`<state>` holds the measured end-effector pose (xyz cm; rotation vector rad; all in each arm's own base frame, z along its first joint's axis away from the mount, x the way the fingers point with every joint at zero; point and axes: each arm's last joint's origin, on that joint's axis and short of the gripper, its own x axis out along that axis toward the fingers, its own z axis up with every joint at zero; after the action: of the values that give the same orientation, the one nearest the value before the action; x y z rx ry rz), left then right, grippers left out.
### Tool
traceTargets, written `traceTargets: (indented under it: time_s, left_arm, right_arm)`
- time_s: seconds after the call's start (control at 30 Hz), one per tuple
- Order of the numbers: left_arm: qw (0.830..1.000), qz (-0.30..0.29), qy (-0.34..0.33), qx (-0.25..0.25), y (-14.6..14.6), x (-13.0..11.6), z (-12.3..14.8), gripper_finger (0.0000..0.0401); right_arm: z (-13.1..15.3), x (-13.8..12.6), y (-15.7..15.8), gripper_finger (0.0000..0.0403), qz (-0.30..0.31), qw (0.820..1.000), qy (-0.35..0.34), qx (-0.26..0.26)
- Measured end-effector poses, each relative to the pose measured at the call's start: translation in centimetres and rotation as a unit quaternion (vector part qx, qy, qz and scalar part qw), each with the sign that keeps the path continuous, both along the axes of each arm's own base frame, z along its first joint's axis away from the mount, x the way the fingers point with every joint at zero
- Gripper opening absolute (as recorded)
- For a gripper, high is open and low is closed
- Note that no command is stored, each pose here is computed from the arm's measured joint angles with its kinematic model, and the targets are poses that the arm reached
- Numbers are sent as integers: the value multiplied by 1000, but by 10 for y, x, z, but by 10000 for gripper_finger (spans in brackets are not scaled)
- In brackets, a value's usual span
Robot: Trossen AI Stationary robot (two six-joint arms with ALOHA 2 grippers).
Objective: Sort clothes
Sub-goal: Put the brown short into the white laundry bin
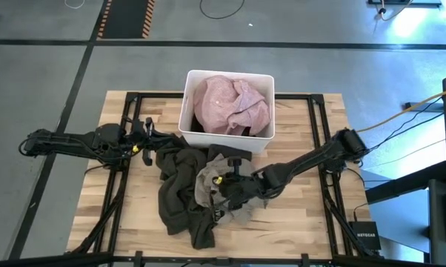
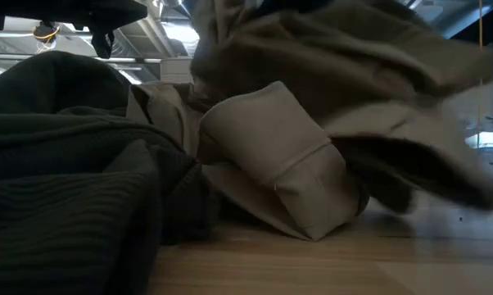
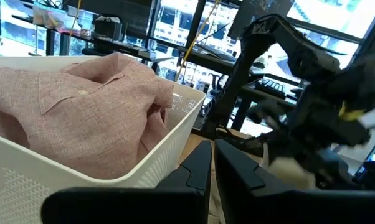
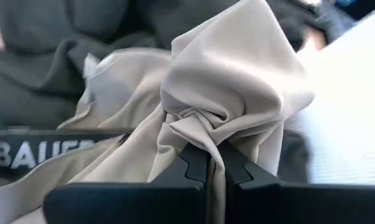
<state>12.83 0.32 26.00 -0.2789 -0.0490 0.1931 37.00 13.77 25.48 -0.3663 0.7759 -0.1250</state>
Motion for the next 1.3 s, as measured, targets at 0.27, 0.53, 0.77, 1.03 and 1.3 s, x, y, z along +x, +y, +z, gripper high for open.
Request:
traceTargets:
  time_s: [0.27,0.53,0.77,1.03,1.3]
  left_arm:
    - [1000,0,1,0,0,0,0,15]
    - [1000,0,1,1,0,0,0,15]
    - [1000,0,2,3,0,0,0,15]
    - [1000,0,2,4,0,0,0,15]
    - [1000,0,3,-1,0,0,-1,15]
  right_arm:
    - [51,-22,-12,10,-19,997,-69,-33]
    - [110,-44,-32,10,-50,981,-171,-79]
    - [164,-48,-53,10,-59,968,-222,-105]
    - [216,-54,-84,10,-86,949,-270,-138]
    - [260,-62,-114,10,-100,918,-346,-167]
